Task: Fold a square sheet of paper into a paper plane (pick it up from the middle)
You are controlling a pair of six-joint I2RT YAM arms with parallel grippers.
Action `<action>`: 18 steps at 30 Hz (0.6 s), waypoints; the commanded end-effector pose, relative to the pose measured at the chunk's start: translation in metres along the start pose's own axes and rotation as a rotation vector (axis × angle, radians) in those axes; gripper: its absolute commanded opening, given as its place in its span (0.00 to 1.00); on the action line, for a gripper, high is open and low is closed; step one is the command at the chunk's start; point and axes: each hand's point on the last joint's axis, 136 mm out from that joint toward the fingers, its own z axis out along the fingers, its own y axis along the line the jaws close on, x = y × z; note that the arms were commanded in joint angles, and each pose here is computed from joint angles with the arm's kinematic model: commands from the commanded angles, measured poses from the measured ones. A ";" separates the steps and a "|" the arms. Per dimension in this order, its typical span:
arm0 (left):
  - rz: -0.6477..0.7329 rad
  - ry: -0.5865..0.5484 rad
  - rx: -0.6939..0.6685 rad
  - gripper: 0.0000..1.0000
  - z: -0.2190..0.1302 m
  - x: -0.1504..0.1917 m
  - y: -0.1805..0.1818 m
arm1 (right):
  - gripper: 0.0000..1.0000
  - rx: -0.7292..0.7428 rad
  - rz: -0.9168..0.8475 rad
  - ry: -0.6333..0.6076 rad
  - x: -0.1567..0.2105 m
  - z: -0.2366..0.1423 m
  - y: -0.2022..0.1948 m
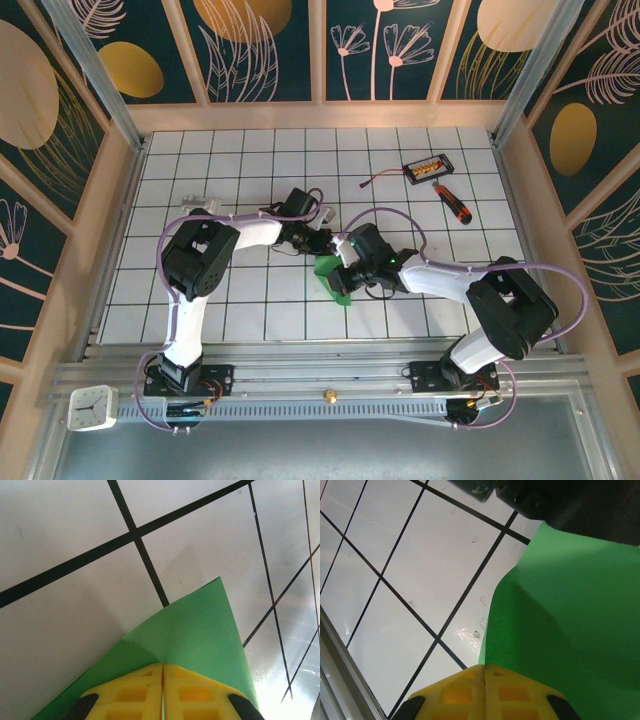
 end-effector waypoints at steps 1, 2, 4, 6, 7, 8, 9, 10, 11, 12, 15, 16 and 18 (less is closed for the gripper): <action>-0.035 0.097 -0.051 0.11 0.016 0.027 0.019 | 0.05 0.001 -0.018 -0.017 -0.005 0.001 -0.005; -0.033 0.095 -0.051 0.11 0.016 0.027 0.018 | 0.06 0.001 -0.018 -0.018 -0.005 0.000 -0.005; -0.033 0.094 -0.054 0.13 0.016 0.025 0.019 | 0.06 0.003 -0.013 -0.019 -0.004 0.000 -0.008; -0.032 0.090 -0.064 0.17 0.016 0.023 0.020 | 0.06 0.003 -0.011 -0.022 -0.004 -0.001 -0.009; -0.029 0.084 -0.070 0.21 0.015 0.021 0.019 | 0.06 0.003 -0.009 -0.023 -0.004 -0.002 -0.010; -0.025 0.077 -0.073 0.23 0.014 0.018 0.018 | 0.06 0.001 -0.010 -0.023 -0.004 -0.002 -0.010; -0.021 0.069 -0.075 0.26 0.012 0.015 0.017 | 0.06 -0.001 -0.006 -0.021 -0.002 -0.003 -0.010; -0.014 0.056 -0.076 0.29 0.010 0.010 0.014 | 0.05 -0.003 -0.002 -0.021 0.000 -0.003 -0.010; -0.009 0.042 -0.071 0.33 0.007 0.005 0.010 | 0.04 -0.009 0.001 -0.020 0.001 -0.003 -0.009; -0.003 0.025 -0.069 0.37 0.004 -0.001 0.006 | 0.04 -0.016 0.006 -0.018 0.004 -0.004 -0.009; 0.020 -0.033 -0.055 0.43 -0.009 -0.018 -0.009 | 0.03 -0.034 0.021 -0.024 0.008 -0.005 -0.007; 0.027 -0.055 -0.049 0.45 -0.014 -0.024 -0.014 | 0.03 -0.042 0.026 -0.028 0.010 -0.006 -0.006; 0.036 -0.098 -0.043 0.47 -0.023 -0.033 -0.023 | 0.02 -0.056 0.034 -0.040 0.011 -0.008 -0.004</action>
